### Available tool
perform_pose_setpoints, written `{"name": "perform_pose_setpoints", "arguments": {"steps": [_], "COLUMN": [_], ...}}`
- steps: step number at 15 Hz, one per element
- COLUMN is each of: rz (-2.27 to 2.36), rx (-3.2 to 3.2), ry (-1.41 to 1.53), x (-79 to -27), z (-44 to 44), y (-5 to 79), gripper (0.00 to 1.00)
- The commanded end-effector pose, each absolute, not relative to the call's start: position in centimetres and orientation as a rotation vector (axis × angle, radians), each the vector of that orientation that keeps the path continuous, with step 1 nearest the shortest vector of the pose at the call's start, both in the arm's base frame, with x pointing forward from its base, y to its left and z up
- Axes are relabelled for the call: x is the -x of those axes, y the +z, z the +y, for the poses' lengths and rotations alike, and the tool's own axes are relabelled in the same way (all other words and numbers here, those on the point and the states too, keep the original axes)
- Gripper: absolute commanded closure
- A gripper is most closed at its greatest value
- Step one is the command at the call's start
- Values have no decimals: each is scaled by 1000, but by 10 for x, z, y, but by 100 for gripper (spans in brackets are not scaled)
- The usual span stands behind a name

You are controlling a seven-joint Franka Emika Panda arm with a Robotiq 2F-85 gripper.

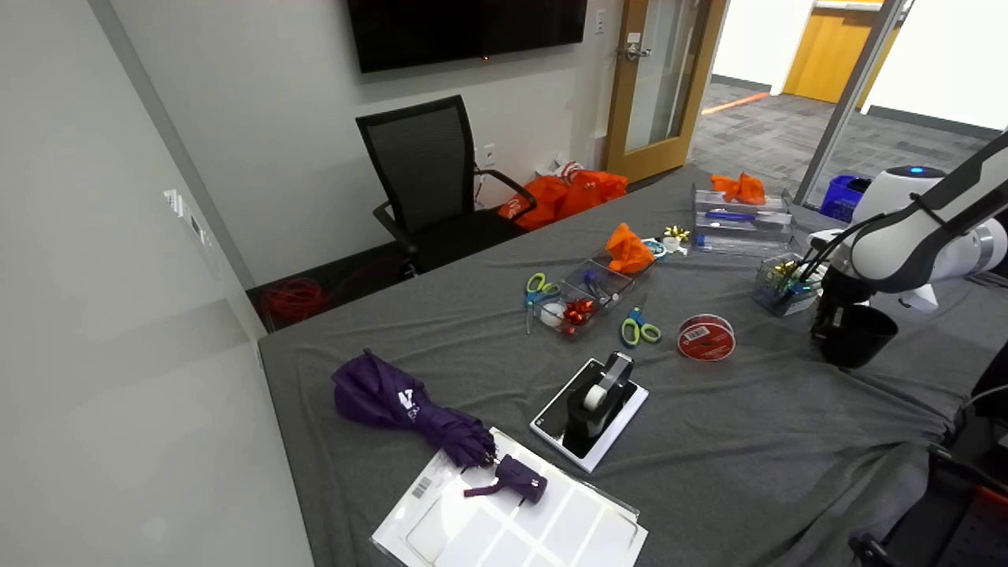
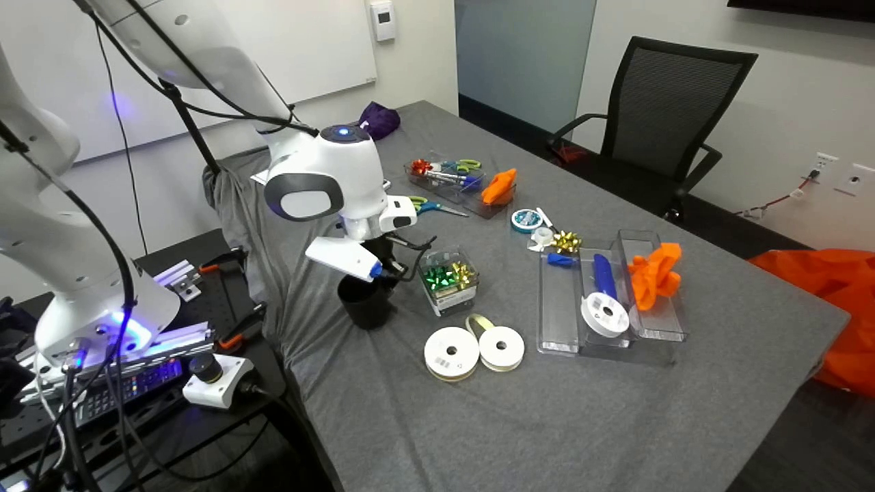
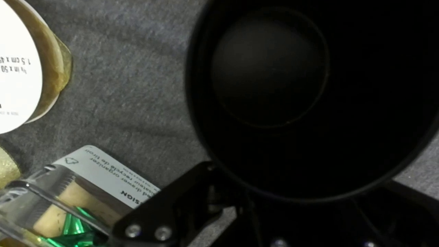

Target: Move the black cup to the right

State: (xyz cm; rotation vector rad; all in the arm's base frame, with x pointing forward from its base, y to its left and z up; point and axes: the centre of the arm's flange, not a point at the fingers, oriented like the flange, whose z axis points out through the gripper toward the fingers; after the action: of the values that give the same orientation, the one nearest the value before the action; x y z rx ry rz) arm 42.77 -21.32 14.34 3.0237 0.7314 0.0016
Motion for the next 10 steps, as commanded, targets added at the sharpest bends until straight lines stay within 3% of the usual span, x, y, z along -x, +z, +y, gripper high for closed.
{"name": "perform_pose_setpoints", "arguments": {"steps": [1,2,4,10], "rz": [723,717,702,632], "rx": [-3026,-3022,-3020,-3051], "ry": [-19,-25,-31,-20], "x": [-422,-422,-422,-423], "z": [-214,-213,-214,-209], "y": [146,147,148,158], "gripper": [95,57,50,8]}}
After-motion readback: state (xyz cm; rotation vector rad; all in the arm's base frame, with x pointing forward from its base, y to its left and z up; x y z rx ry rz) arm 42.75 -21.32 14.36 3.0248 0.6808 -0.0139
